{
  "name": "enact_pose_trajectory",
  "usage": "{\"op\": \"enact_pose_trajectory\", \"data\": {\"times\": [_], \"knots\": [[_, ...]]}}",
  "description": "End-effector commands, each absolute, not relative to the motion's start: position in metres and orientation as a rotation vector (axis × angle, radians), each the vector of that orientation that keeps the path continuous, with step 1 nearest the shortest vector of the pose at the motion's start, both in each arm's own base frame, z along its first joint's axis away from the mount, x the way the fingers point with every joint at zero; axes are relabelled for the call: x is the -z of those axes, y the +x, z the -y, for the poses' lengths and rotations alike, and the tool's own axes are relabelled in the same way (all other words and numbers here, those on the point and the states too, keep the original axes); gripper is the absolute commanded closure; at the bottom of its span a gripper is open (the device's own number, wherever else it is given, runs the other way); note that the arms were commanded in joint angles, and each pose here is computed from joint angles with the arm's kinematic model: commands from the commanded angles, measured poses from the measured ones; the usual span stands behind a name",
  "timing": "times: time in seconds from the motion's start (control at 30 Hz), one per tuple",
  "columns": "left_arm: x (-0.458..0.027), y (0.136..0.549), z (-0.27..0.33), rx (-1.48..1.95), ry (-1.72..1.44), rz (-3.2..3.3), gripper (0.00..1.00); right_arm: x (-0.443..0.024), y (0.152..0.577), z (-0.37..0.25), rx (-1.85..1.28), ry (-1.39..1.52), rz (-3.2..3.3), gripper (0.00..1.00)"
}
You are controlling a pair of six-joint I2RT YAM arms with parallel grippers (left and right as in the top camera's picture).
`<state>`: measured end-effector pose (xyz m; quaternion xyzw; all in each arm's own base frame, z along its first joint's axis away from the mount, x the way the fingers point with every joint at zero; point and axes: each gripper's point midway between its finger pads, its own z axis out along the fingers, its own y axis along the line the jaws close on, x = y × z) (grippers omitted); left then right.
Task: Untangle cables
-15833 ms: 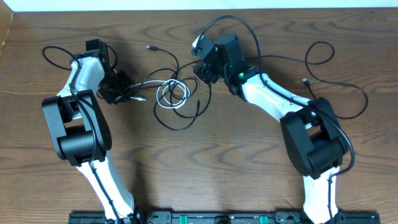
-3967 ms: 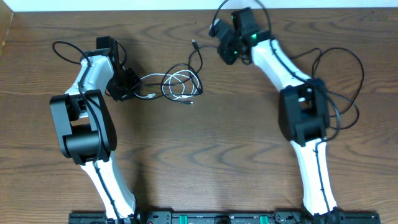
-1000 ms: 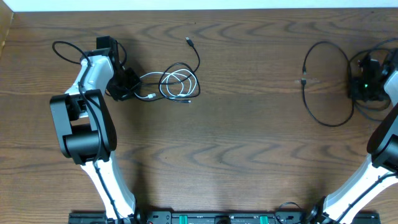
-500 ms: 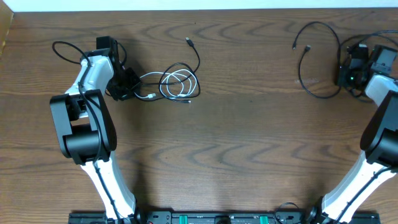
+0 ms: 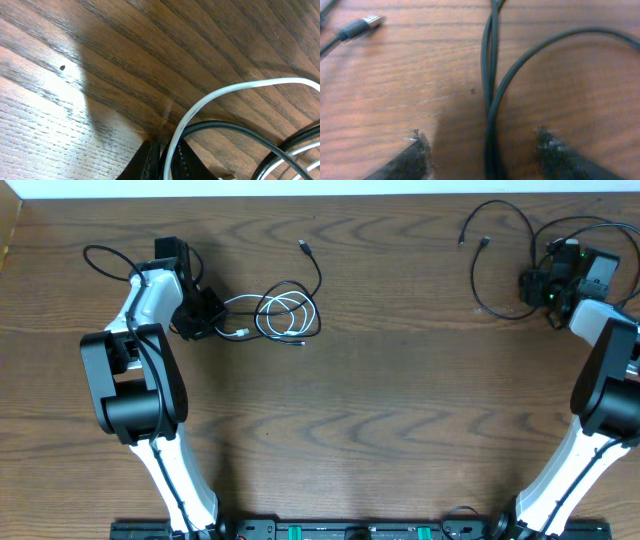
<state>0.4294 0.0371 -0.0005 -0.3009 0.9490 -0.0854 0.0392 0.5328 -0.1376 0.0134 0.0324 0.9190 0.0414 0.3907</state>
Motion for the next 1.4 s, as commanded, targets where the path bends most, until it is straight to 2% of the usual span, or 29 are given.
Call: {"op": "enact_pose_trajectory", "data": {"times": [0.0, 0.13, 0.27, 0.5, 0.63, 0.7, 0.97, 1.2, 1.37], "knots": [[0.023, 0.416, -0.043, 0.189, -0.950, -2.963, 0.84, -0.108, 0.542, 0.134, -0.126, 0.072, -2.181, 0.01], [0.023, 0.415, -0.043, 0.190, -0.950, -2.965, 0.84, -0.157, 0.524, 0.124, -0.138, 0.058, -2.162, 0.01], [0.024, 0.408, -0.042, 0.185, -0.963, -2.994, 0.85, -0.174, 0.501, 0.093, -0.300, 0.017, -2.200, 0.01], [0.023, 0.406, -0.041, 0.188, -0.967, -3.002, 0.85, -0.156, 0.474, 0.021, -0.775, 0.093, -2.311, 0.01], [0.023, 0.407, -0.035, 0.239, -0.966, -3.001, 0.87, -0.139, 0.465, -0.016, -0.854, 0.045, -2.390, 0.01], [0.021, 0.409, -0.025, 0.336, -0.965, -3.002, 0.93, -0.131, 0.462, -0.042, -0.873, -0.004, -2.432, 0.01], [-0.011, 0.419, 0.004, 0.639, -0.761, -2.970, 0.93, -0.110, 0.454, -0.111, -0.759, -0.120, -2.547, 0.01], [-0.078, 0.417, 0.003, 0.612, -0.594, -2.878, 0.93, -0.101, 0.441, -0.169, -0.631, -0.229, -2.592, 0.01], [-0.090, 0.415, -0.007, 0.499, -0.586, -2.861, 0.92, -0.100, 0.427, -0.221, -0.668, -0.374, -2.563, 0.01]]}}
